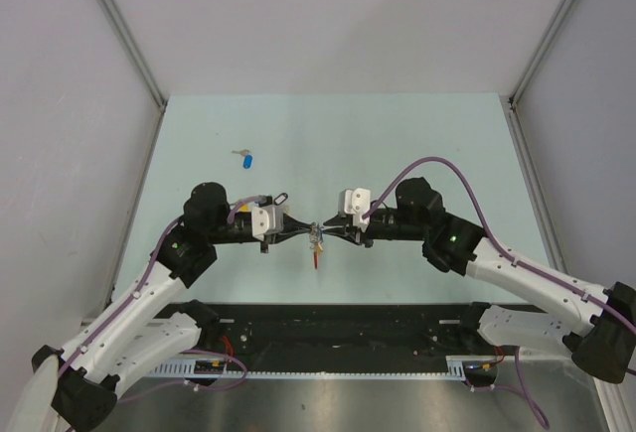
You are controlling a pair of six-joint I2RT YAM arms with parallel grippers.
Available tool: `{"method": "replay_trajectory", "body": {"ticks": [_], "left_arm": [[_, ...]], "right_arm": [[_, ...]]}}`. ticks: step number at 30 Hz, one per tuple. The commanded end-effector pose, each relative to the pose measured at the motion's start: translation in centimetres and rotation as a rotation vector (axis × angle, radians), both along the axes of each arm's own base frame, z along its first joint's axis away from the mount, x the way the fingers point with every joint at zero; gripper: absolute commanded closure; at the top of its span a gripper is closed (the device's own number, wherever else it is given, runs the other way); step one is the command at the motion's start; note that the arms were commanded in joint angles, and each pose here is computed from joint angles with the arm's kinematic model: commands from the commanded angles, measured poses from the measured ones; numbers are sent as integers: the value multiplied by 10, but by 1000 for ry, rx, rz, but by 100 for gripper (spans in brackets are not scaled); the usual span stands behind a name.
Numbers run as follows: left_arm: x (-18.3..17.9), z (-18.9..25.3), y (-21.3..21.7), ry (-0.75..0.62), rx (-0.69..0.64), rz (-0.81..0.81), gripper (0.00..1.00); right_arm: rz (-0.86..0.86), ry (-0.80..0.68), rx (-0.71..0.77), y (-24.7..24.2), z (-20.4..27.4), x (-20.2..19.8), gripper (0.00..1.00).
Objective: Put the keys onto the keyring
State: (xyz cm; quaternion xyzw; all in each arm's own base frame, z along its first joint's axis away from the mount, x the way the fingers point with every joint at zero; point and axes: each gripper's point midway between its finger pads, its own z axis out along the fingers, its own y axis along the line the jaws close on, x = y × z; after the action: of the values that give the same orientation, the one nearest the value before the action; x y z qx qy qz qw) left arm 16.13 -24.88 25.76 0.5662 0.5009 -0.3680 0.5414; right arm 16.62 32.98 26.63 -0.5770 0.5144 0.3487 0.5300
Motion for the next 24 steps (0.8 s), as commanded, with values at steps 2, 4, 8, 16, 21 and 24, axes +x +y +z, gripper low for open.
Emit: {"method": "replay_trajectory", "body": {"ticks": [2,4,8,16,21,24], "left_arm": [[-6,11,-4,-37,-39,-43,100],[-7,11,-4,-36,-39,-44,100],[-7,12,-3,-39,-41,-44,100],[-6,12,-4,-31,-36,-39,100],[-5,8,-4,-17,-21,-37,100],[-5,7,-4,-12,-16,-37,100]], "right_arm": [[3,-56,82,6,33,5,79],[2,-55,84,6,34,5,79],[4,-52,83,6,33,5,89],[18,-52,79,8,33,0,100],[17,-64,86,9,35,-1,100],[19,-68,90,10,36,-2,100]]}}
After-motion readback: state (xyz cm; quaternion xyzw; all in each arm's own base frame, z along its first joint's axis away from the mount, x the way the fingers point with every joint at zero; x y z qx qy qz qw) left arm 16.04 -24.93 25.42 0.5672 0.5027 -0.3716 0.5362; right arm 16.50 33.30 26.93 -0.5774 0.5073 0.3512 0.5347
